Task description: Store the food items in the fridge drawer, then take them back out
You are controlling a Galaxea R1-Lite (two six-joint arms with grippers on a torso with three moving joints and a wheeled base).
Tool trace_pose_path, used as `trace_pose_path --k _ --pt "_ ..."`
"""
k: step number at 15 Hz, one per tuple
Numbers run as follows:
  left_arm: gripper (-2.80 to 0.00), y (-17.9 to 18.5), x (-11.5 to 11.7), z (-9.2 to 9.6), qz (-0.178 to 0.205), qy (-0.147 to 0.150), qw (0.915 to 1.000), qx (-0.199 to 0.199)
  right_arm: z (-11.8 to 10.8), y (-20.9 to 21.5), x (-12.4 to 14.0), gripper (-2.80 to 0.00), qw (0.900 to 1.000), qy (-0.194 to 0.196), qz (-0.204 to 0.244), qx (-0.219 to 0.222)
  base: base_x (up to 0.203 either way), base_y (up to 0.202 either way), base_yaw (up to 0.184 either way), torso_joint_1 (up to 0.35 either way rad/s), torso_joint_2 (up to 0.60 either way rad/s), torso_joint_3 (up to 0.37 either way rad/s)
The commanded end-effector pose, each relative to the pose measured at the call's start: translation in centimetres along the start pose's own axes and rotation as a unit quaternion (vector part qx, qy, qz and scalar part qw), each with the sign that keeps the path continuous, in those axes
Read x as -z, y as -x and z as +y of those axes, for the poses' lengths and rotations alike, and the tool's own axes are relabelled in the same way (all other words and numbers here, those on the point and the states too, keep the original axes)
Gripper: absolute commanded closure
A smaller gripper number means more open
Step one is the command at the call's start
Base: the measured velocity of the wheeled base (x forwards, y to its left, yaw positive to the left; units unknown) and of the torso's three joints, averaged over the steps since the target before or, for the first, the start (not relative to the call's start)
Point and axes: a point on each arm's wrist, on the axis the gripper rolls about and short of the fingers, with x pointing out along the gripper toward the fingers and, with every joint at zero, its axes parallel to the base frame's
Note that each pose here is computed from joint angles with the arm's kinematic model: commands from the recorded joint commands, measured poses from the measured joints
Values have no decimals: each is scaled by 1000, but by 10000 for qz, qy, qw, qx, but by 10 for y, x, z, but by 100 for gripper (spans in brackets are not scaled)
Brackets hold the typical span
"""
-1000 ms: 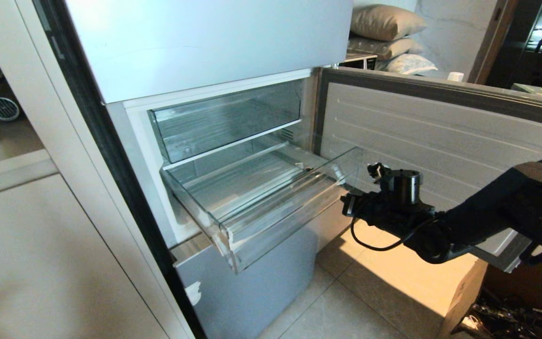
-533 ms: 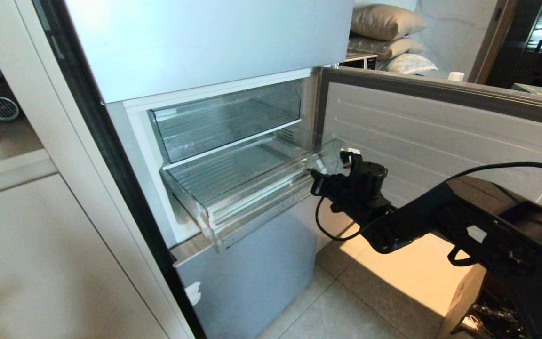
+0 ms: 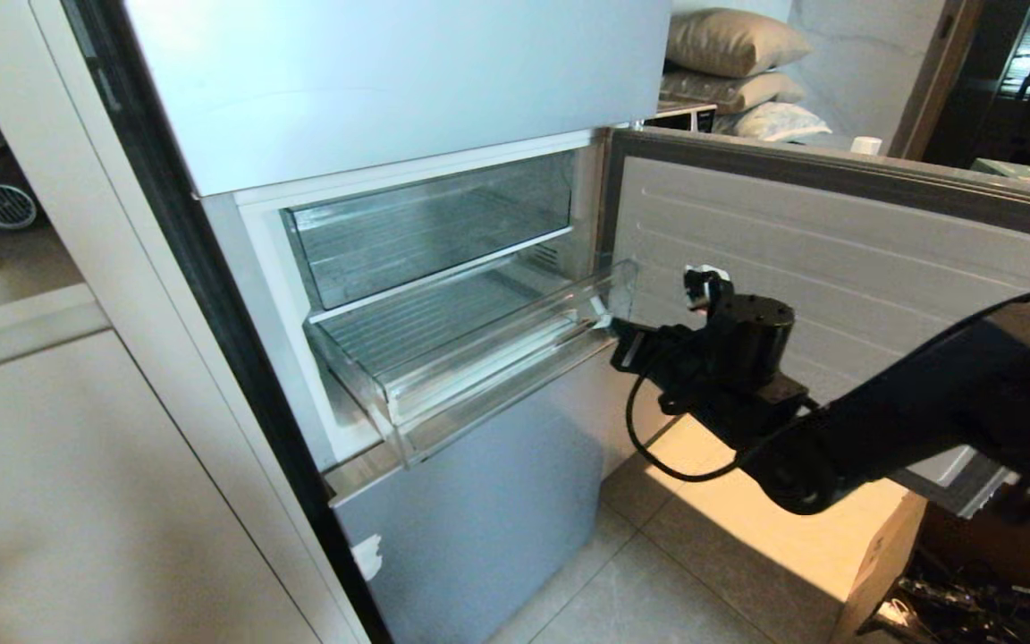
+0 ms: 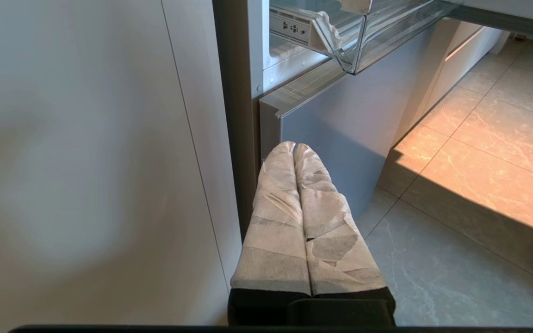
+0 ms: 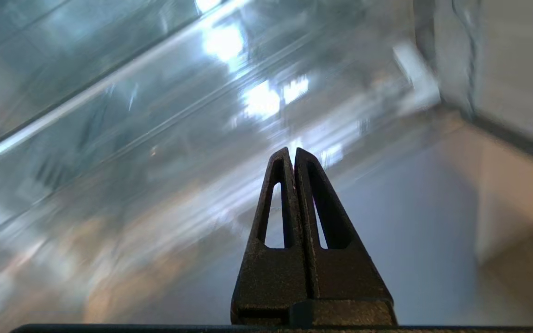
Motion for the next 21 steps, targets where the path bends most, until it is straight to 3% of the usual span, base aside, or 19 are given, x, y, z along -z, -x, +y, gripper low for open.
trace_pose_path --k 1,3,5,7,9,11,13,15,17,21 --pt "0 0 0 0 7 1 10000 -1 31 85 -82 0 9995 -34 -289 -153 0 0 0 0 0 0" --pt "0 0 0 0 7 1 10000 -3 42 171 -126 0 9994 -17 -331 -112 0 0 0 0 0 0" --pt "0 0 0 0 8 1 10000 0 32 268 -140 0 9991 134 -340 217 0 0 0 0 0 0" --pt "0 0 0 0 8 1 10000 0 14 340 -115 0 9953 498 -333 761 0 0 0 0 0 0" --pt "0 0 0 0 16 1 10000 0 -3 388 -66 0 9866 1085 -201 1198 0 0 0 0 0 0" --pt "0 0 0 0 7 1 10000 0 -23 413 -5 0 9705 1772 199 1624 0 0 0 0 0 0" --pt "0 0 0 0 16 1 10000 0 -29 430 27 0 9597 2127 195 1825 0 0 0 0 0 0" --pt "0 0 0 0 7 5 10000 0 -29 438 36 0 9541 2274 -108 1948 0 0 0 0 0 0" --pt "0 0 0 0 1 8 10000 -4 -31 438 39 0 9529 2088 -115 2196 0 0 0 0 0 0" --pt "0 0 0 0 6 1 10000 0 -31 437 40 0 9527 2093 -126 2198 0 0 0 0 0 0"
